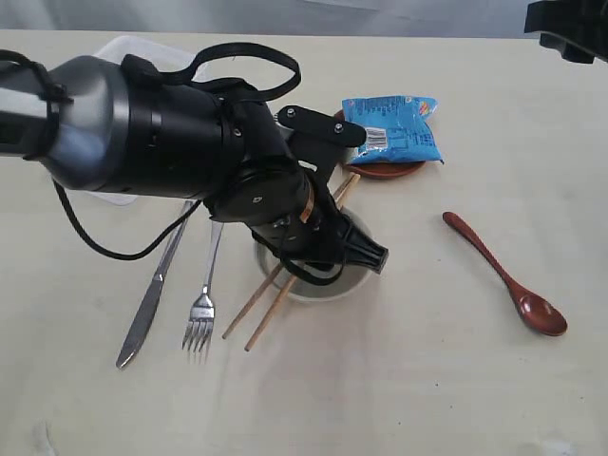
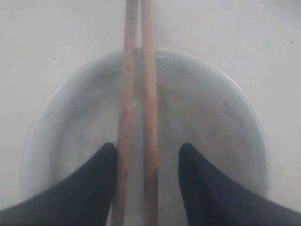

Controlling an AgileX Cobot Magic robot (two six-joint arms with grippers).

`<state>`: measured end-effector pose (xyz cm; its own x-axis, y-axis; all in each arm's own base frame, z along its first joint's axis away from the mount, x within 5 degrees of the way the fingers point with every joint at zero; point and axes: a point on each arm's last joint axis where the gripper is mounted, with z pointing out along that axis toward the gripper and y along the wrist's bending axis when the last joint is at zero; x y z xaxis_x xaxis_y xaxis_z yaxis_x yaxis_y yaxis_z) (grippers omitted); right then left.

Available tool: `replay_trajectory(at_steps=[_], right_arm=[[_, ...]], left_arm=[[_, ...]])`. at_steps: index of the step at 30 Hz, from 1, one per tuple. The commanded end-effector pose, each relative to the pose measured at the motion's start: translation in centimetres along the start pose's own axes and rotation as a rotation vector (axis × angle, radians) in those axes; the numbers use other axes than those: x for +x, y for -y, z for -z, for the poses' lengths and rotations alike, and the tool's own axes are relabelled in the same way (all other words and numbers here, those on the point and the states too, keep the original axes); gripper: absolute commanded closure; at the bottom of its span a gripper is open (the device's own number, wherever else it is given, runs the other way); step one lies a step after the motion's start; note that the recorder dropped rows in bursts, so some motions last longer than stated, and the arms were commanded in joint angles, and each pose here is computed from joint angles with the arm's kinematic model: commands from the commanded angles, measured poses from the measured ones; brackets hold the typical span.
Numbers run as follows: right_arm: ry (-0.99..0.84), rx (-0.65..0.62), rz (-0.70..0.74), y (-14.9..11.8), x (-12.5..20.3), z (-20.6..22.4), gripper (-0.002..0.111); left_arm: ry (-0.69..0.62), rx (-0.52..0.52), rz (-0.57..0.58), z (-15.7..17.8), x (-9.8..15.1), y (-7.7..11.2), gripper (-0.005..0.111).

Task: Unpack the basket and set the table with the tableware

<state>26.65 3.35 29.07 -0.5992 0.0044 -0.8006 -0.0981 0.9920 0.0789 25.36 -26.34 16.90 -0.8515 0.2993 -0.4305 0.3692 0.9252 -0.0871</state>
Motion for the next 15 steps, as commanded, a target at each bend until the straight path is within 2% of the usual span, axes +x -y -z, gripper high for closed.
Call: replay_trajectory(at_steps=[1, 15], right_arm=[[0.018, 0.007, 0.016, 0.18, -0.17, 0.25, 0.064], [-0.006, 0.006, 0.016, 0.18, 0.04, 0.25, 0.064]], left_arm=[[0.003, -0.003, 0.101, 0.15, -0.14, 0.04, 0.069], [0.003, -0.002, 0.387, 0.15, -0.14, 0.04, 0.069]])
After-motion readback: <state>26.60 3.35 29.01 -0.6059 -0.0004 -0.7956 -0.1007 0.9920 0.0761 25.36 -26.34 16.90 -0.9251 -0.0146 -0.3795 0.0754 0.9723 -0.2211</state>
